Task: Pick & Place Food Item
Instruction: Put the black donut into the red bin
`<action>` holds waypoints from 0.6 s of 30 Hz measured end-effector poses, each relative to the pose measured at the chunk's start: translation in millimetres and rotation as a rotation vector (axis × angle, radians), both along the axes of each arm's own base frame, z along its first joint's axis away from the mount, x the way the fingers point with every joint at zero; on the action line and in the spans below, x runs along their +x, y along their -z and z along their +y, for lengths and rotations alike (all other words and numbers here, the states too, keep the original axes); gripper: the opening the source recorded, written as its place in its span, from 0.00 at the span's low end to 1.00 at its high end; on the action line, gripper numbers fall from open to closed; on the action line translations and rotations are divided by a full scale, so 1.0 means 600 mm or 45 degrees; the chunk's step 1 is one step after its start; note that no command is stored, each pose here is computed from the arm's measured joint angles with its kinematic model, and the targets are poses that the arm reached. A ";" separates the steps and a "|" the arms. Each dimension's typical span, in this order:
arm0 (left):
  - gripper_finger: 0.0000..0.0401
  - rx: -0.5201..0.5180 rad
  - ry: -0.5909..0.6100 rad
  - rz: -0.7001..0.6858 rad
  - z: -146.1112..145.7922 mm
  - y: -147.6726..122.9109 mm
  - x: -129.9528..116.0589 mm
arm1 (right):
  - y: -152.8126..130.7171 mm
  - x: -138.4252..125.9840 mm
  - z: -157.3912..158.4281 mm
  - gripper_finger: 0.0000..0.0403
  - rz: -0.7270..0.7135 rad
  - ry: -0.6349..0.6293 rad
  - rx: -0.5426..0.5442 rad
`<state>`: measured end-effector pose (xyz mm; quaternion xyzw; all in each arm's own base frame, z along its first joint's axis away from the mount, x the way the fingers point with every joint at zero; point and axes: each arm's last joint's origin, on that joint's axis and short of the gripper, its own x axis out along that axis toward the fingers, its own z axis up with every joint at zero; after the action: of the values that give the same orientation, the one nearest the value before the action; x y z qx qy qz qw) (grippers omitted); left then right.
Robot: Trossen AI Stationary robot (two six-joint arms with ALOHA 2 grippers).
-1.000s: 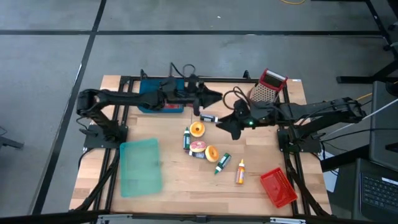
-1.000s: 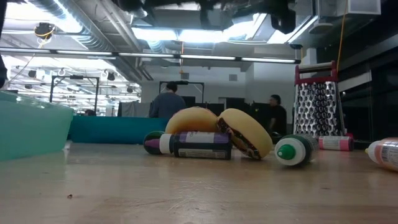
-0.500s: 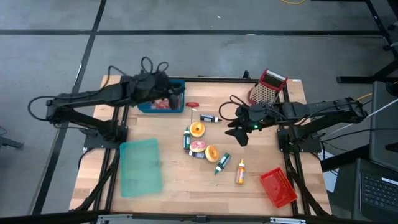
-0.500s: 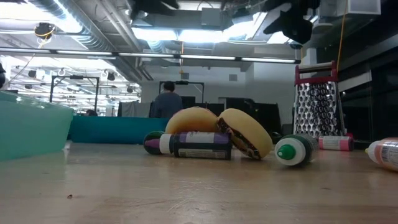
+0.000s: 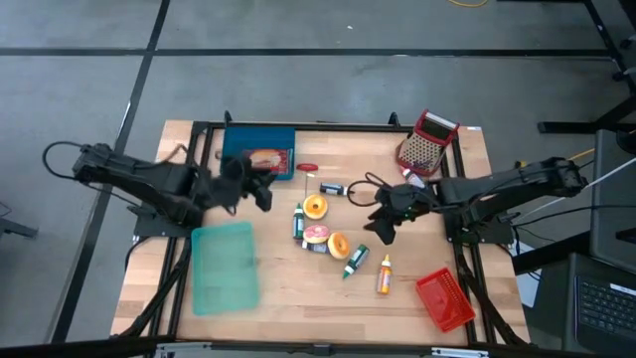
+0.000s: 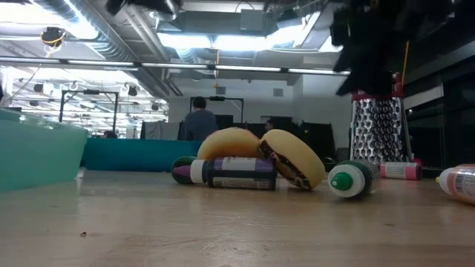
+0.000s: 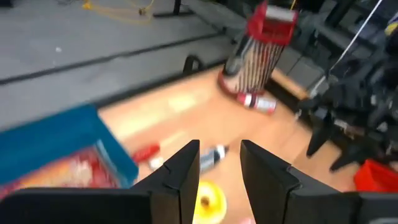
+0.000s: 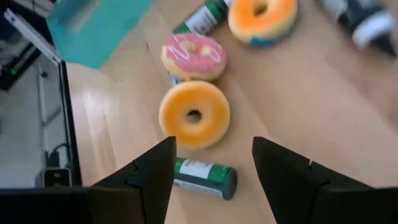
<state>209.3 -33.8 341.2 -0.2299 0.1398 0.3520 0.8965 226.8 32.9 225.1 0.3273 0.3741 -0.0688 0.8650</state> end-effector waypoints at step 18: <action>0.28 -0.190 0.022 -0.043 -0.057 0.170 -0.072 | 0.039 0.097 0.030 0.54 0.157 0.186 0.119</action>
<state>165.8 -67.8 239.2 -0.3008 0.1527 0.3289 0.8821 284.7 50.9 201.8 0.3888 0.4046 -0.1341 0.8168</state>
